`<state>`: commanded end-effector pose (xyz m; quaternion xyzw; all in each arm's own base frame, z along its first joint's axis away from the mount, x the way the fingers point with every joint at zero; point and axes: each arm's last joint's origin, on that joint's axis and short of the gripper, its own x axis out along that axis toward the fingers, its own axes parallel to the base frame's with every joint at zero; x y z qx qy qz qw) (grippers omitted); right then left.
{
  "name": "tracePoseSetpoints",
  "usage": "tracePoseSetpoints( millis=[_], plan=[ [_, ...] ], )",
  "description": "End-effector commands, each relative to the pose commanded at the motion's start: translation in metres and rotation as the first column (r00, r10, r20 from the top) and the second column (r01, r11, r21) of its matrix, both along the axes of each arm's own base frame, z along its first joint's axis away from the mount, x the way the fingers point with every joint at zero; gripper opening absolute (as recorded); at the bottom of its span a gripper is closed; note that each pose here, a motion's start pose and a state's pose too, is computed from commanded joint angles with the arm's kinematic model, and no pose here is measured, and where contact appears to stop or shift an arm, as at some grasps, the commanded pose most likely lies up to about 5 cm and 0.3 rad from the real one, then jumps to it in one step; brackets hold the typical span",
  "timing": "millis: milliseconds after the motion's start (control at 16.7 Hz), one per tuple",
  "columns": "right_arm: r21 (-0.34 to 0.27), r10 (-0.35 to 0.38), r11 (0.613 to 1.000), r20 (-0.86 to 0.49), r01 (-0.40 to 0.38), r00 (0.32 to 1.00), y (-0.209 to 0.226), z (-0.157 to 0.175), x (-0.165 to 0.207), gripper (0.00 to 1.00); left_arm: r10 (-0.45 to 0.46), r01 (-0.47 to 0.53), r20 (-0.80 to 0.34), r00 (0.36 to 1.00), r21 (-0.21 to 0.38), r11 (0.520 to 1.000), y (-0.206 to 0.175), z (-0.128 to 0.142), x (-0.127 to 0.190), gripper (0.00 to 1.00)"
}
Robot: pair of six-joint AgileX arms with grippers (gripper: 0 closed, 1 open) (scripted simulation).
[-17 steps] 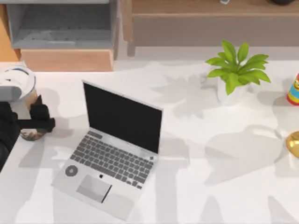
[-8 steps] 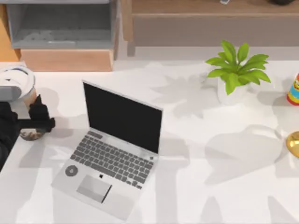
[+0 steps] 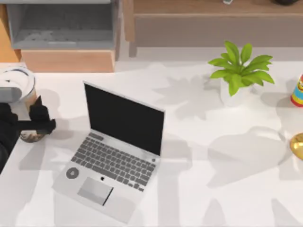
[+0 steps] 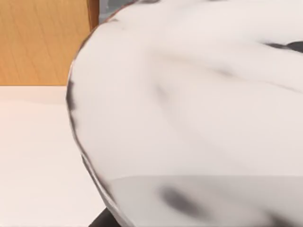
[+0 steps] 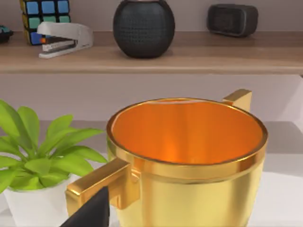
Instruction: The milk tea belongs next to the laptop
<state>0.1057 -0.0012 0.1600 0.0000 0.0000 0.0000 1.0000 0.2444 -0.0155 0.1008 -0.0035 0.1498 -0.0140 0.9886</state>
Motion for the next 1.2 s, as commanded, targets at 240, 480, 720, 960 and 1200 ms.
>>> tracePoseSetpoints(
  millis=[240,480,720,960,1200],
  plan=[
    [0.0,0.0,1.0,0.0,0.0,1.0,0.0,0.0,0.0,1.0,0.0,0.0,0.0,1.0,0.0,1.0,0.0,0.006,0.0,0.0],
    [0.0,0.0,1.0,0.0,0.0,1.0,0.0,0.0,0.0,1.0,0.0,0.0,0.0,1.0,0.0,1.0,0.0,0.01,0.0,0.0],
    [0.0,0.0,1.0,0.0,0.0,1.0,0.0,0.0,0.0,1.0,0.001,-0.001,0.013,1.0,-0.001,1.0,-0.001,0.012,0.001,0.0],
    [0.0,0.0,1.0,0.0,0.0,1.0,0.0,0.0,0.0,1.0,0.016,-0.013,0.09,0.996,-0.034,0.999,-0.013,0.036,0.02,0.0],
    [0.0,0.0,1.0,0.0,0.0,1.0,0.0,0.0,0.0,1.0,0.042,-0.032,0.109,0.993,-0.094,0.995,-0.041,0.058,0.044,0.0]
  ],
)
